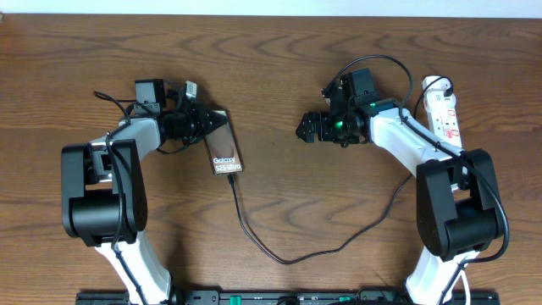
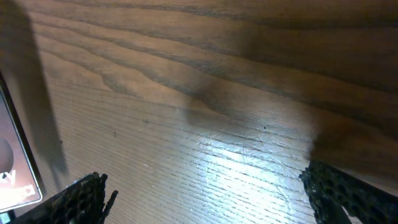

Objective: Plug charger to phone and switch on socket
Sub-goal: 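Lower the phone with the left gripper and lay it flat on the table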

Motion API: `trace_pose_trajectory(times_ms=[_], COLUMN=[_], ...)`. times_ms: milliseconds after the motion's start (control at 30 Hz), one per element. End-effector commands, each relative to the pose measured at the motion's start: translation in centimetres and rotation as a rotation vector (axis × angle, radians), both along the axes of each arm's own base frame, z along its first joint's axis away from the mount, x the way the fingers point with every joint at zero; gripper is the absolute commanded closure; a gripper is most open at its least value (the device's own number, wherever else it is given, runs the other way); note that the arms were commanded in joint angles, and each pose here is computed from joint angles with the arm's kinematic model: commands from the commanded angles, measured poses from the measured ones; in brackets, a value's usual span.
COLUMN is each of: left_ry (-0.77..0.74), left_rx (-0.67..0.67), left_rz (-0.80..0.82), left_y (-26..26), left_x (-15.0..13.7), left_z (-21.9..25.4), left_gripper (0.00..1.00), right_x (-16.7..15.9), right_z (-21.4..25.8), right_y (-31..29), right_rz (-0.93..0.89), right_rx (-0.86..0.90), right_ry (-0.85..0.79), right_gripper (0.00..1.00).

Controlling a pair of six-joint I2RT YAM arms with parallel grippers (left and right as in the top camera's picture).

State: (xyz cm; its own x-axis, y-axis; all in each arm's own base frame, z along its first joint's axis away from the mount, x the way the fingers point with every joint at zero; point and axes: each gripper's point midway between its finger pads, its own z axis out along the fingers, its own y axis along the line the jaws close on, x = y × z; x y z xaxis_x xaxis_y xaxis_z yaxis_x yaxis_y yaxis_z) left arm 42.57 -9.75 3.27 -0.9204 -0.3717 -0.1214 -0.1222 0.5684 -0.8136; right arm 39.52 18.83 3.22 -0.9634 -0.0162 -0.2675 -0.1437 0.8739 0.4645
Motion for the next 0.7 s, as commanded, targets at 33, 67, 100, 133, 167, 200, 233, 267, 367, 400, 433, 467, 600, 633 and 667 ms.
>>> trace_pose_trajectory(times_ms=[33, 67, 100, 133, 167, 200, 233, 267, 367, 400, 433, 467, 600, 633, 667], left_ry=[-0.018, -0.018, -0.018, -0.017, -0.017, -0.016, -0.012, -0.008, 0.008, 0.012, 0.015, 0.018, 0.029, 0.032, 0.033], left_rx=[0.006, 0.006, 0.007, 0.007, 0.009, 0.013, 0.02, 0.026, 0.038, 0.042, 0.044, 0.046, 0.052, 0.056, 0.057], left_rz=[-0.013, -0.013, -0.014, -0.013, -0.012, -0.009, -0.005, -0.002, 0.004, 0.007, 0.008, 0.009, 0.012, 0.014, 0.014], left_y=[0.0, 0.0, 0.0, 0.0, 0.0, 0.1, 0.2, 0.2, 0.4, 0.4, 0.4, 0.5, 0.5, 0.6, 0.6], left_x=[0.2, 0.2, 0.2, 0.2, 0.2, 0.2, 0.2, 0.1, -0.3, -0.4, -0.5, -0.6, -0.9, -1.0, -1.0], left_z=[0.0, 0.0, 0.0, 0.0, 0.0, -0.1, -0.3, -0.4, -1.0, -1.2, -1.4, -1.5, -1.8, -1.9, -2.0], left_gripper=[0.93, 0.93, 0.93, 0.93, 0.93, 0.93, 0.92, 0.92, 0.93, 0.93, 0.93, 0.93, 0.93, 0.93, 0.93], right_x=[0.3, 0.3, 0.3, 0.2, 0.2, 0.2, 0.2, 0.2, 0.2, 0.2, 0.2, 0.2, 0.2, 0.2, 0.2], right_z=[1.1, 1.1, 1.1, 1.1, 1.1, 1.1, 1.1, 1.1, 1.1, 1.1, 1.1, 1.1, 1.1, 1.1, 1.1], right_y=[0.2, 0.2, 0.2, 0.2, 0.2, 0.2, 0.2, 0.2, 0.2, 0.2, 0.2, 0.2, 0.2, 0.2, 0.2], right_rz=[0.012, 0.012, 0.012, 0.012, 0.012, 0.012, 0.012, 0.012, 0.012, 0.012, 0.012, 0.012, 0.012, 0.012, 0.012], right_rx=[0.001, 0.001, 0.001, 0.002, 0.002, 0.002, 0.002, 0.001, 0.0, 0.0, 0.001, 0.001, 0.0, 0.0, 0.0], right_ry=[-0.034, -0.034, -0.034, -0.034, -0.034, -0.033, -0.033, -0.033, -0.031, -0.03, -0.03, -0.03, -0.029, -0.029, -0.029], right_gripper=[0.01, 0.01, 0.01, 0.01, 0.01, 0.01, 0.01, 0.01, 0.01, 0.01, 0.01, 0.01, 0.01, 0.01, 0.01])
